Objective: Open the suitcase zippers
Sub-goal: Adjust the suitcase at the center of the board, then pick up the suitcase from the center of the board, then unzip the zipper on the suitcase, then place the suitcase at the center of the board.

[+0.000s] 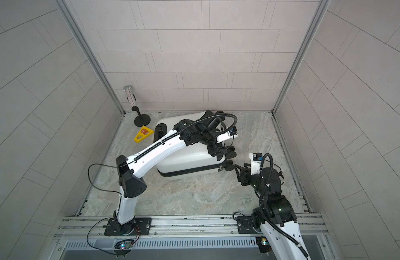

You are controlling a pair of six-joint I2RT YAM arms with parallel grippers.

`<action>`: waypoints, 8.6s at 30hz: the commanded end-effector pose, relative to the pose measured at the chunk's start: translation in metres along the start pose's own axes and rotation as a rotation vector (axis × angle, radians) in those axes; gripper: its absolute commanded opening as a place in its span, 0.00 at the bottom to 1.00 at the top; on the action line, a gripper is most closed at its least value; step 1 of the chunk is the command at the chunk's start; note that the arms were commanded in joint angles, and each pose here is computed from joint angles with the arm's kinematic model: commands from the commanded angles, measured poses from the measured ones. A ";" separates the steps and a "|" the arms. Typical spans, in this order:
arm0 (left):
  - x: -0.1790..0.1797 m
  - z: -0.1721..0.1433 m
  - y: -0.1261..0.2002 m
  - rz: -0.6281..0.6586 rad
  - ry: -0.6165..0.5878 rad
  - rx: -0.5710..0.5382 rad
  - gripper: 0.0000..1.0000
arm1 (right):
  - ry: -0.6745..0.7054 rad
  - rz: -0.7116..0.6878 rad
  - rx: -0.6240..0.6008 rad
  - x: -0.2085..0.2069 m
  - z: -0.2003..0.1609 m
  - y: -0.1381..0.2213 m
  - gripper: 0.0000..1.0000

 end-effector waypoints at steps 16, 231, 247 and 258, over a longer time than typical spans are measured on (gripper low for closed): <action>0.001 -0.005 -0.057 0.083 -0.056 0.159 0.69 | -0.041 0.035 -0.016 0.002 -0.004 -0.003 0.58; -0.136 -0.117 0.077 -0.403 -0.241 0.062 0.15 | 0.039 0.225 -0.106 -0.062 0.076 -0.229 0.05; -0.106 -0.098 0.051 -0.120 -0.156 0.032 0.41 | 0.064 0.008 -0.098 -0.049 0.064 -0.121 0.35; -0.086 -0.077 0.071 0.010 -0.036 -0.098 0.70 | 0.099 0.168 -0.171 -0.013 0.085 -0.073 0.41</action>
Point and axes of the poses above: each gripper's point midway between its finger pads, its own y axis back along the fingers, its own x axis along the line the jaws close on, z = x × y, the point moved 7 cm from there along y, back along the fingers, and after that the axes turned 11 degrees about y, right-handed, at the moved point
